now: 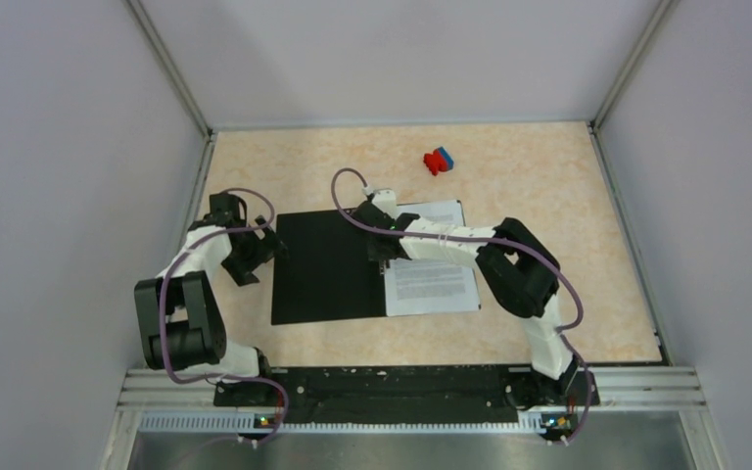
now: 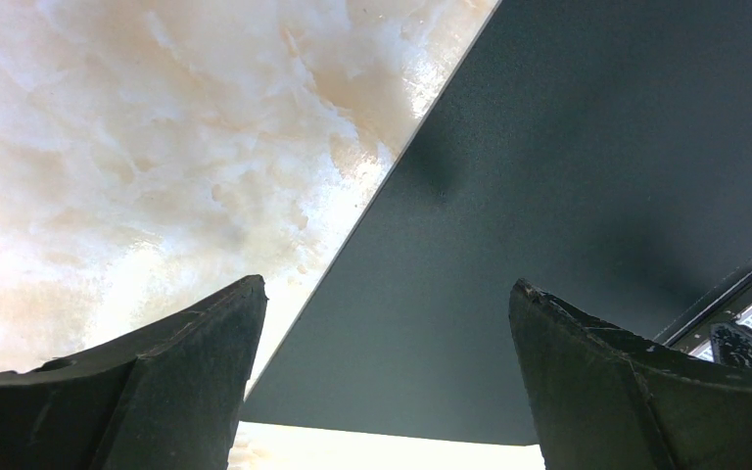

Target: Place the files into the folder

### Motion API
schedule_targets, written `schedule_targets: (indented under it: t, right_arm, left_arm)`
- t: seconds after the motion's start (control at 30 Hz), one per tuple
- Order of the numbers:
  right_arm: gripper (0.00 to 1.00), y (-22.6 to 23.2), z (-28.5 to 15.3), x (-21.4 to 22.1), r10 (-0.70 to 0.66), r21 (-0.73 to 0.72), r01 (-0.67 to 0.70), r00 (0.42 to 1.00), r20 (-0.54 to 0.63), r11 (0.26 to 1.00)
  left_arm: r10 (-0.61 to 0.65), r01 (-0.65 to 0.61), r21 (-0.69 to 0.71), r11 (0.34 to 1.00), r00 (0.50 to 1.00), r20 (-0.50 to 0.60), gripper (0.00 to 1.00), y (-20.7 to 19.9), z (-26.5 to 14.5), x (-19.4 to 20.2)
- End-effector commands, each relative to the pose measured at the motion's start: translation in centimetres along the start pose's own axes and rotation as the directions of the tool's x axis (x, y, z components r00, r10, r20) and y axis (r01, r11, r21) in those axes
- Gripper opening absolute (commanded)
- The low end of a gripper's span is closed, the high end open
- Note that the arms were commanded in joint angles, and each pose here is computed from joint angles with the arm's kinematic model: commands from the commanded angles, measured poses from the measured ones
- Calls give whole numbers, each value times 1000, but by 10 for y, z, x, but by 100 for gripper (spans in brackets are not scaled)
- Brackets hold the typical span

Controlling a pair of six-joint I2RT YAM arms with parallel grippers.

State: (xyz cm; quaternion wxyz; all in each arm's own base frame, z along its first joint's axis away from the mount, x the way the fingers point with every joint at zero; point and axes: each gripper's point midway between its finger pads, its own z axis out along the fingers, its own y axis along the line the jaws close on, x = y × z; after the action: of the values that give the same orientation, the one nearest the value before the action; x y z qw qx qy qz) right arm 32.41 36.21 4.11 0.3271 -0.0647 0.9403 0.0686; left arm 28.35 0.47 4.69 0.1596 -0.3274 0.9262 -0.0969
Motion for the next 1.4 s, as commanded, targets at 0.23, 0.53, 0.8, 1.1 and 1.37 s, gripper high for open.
schedule_targets:
  t: [0.23, 0.53, 0.8, 1.1, 1.37]
  right_arm:
    - [23, -1, 9, 12, -82, 91, 85, 996, -34, 992]
    - [20, 2, 2, 21, -105, 113, 108, 994, -34, 988]
    - [4, 2, 8, 25, -140, 141, 148, 988, -64, 979]
    - [0, 3, -4, 19, -97, 48, 100, 993, -68, 994]
    - [0, 3, -42, -35, 43, -180, -46, 999, -24, 983]
  left_arm:
    - [14, -15, 17, 1000, 998, 62, 99, -6, -13, -13]
    - [5, -7, 17, 1000, 997, 71, 99, -6, -14, -13]
    - [3, -4, 7, 1000, 996, 88, 99, -4, -17, -15]
    - [7, -8, 19, 1000, 997, 80, 99, -5, -16, -12]
    - [24, -24, 104, 994, 1000, -3, 99, -17, -9, 4]
